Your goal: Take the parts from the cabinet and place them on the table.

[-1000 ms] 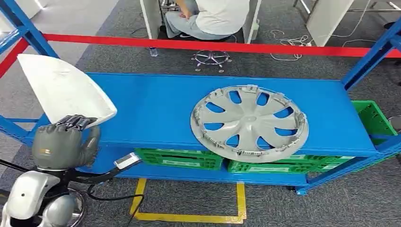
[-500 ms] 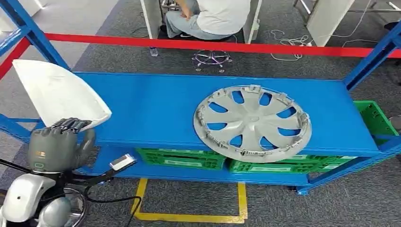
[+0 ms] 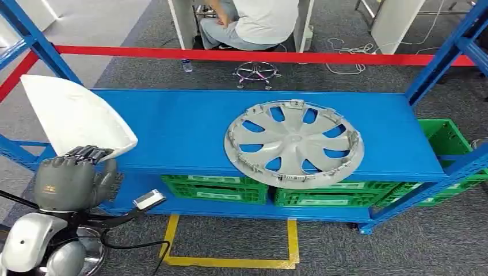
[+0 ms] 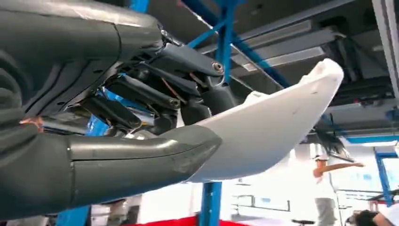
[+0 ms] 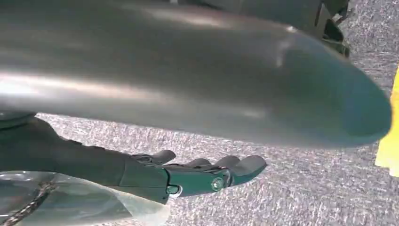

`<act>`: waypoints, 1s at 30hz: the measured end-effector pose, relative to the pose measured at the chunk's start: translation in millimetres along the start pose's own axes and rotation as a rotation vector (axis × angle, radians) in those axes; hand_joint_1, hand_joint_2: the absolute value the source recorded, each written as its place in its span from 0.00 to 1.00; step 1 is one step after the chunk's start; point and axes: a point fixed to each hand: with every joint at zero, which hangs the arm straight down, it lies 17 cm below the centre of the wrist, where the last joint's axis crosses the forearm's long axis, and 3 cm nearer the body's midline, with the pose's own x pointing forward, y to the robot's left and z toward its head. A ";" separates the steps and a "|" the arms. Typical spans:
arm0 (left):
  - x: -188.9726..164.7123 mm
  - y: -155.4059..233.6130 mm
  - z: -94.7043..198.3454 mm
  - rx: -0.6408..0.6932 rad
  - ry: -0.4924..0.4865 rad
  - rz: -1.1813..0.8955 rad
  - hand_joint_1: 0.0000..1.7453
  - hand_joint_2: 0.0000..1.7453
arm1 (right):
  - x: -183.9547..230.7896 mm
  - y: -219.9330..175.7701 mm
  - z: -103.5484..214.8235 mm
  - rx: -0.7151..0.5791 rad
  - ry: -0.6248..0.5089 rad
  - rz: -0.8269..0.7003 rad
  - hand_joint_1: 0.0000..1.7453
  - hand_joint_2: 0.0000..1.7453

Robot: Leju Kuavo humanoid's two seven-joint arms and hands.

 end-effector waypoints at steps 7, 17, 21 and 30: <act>-0.6 -1.5 1.7 -0.006 0.003 0.000 1.00 1.00 | 0.3 -0.4 0.6 -0.002 0.003 0.003 0.00 0.00; -4.3 -0.1 2.0 -0.001 0.012 -0.002 1.00 1.00 | -2.0 0.4 2.0 -0.001 0.003 0.003 0.00 0.00; -7.8 0.0 2.3 -0.001 0.023 0.002 1.00 1.00 | -0.2 -1.1 1.9 -0.006 -0.001 -0.002 0.00 0.00; -13.7 2.4 2.2 0.005 0.034 -0.004 1.00 1.00 | 1.4 -3.9 2.4 -0.014 -0.007 -0.002 0.00 0.00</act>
